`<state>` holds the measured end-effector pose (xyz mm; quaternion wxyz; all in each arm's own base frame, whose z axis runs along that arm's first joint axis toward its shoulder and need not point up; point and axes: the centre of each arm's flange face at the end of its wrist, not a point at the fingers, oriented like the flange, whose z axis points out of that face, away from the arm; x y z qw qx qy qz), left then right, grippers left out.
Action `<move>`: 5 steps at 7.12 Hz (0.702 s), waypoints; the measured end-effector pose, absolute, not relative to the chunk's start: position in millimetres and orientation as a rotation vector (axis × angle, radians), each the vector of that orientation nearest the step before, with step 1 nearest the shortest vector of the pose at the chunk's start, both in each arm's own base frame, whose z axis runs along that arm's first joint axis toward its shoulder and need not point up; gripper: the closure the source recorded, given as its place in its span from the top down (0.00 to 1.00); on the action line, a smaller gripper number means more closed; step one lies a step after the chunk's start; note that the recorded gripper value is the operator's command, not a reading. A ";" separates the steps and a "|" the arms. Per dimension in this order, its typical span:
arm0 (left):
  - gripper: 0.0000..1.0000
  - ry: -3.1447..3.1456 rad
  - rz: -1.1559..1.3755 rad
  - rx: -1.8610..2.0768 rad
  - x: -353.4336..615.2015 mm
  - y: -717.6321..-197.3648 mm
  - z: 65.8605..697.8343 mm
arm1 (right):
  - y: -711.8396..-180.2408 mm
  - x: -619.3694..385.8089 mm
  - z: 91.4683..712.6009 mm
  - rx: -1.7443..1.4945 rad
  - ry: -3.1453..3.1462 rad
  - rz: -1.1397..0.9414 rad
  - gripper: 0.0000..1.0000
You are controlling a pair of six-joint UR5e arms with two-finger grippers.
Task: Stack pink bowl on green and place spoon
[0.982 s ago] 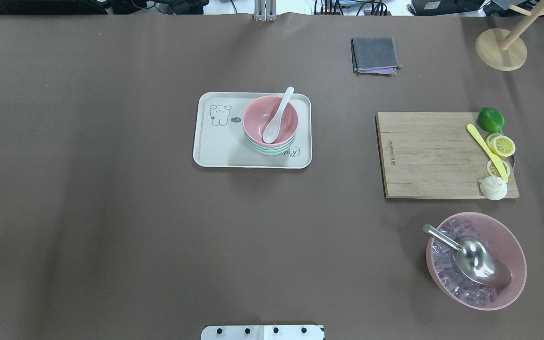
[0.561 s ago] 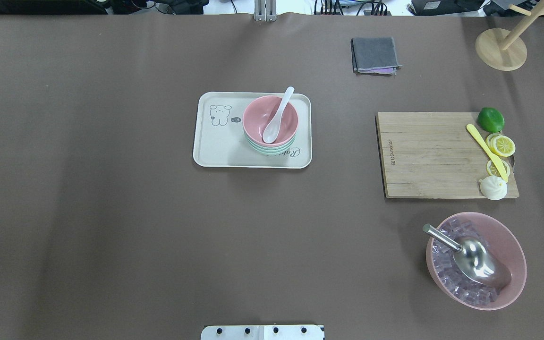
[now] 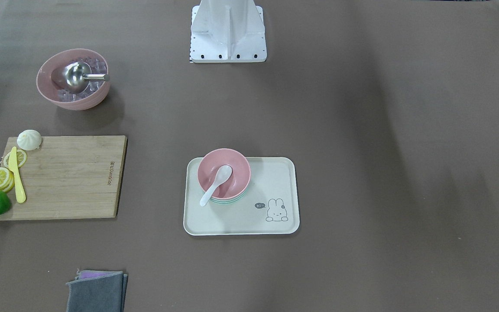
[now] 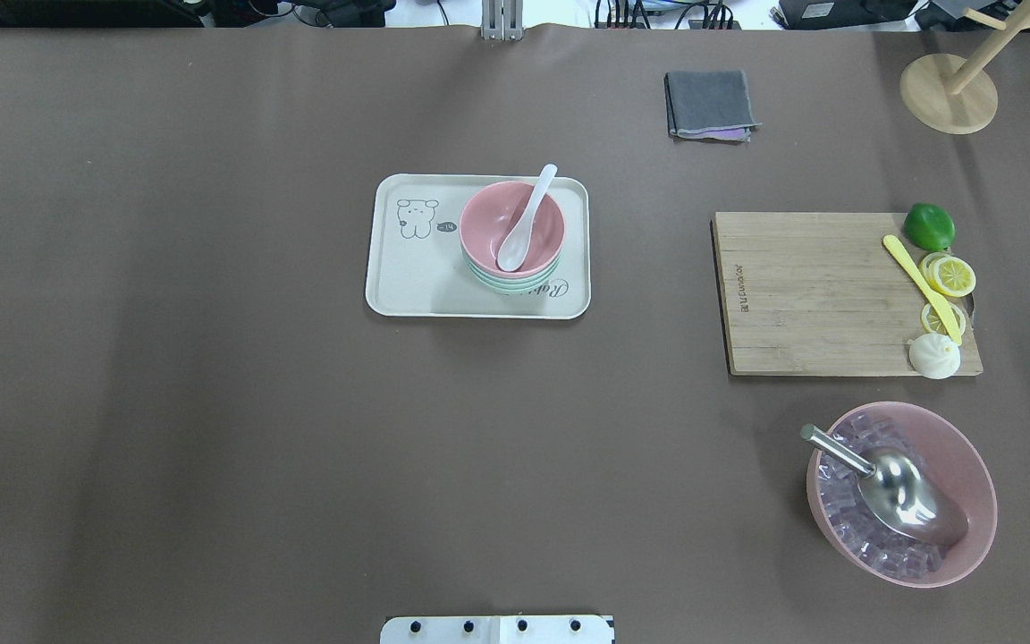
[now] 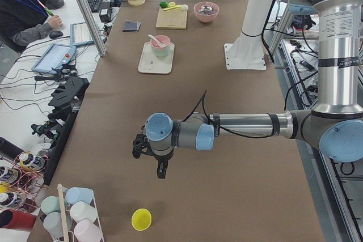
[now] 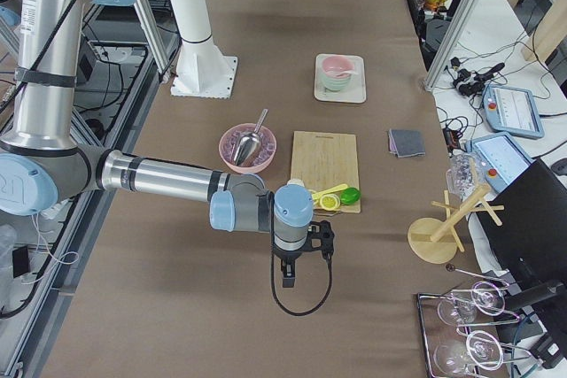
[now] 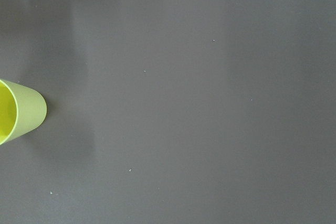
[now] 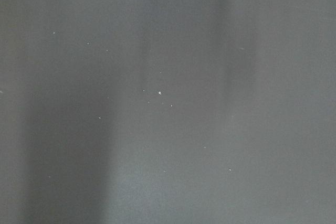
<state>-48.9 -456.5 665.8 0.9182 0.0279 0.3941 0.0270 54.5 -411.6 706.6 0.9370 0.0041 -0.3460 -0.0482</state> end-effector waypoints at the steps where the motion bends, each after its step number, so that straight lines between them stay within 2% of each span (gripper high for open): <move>1: 0.99 0.810 0.056 0.058 -48.9 -456.7 665.6 | -411.3 54.5 706.7 0.008 -0.707 -0.099 1.00; 5: 0.99 0.812 0.056 0.055 -48.2 -456.8 665.8 | -410.0 54.5 709.4 0.002 -0.708 -0.096 1.00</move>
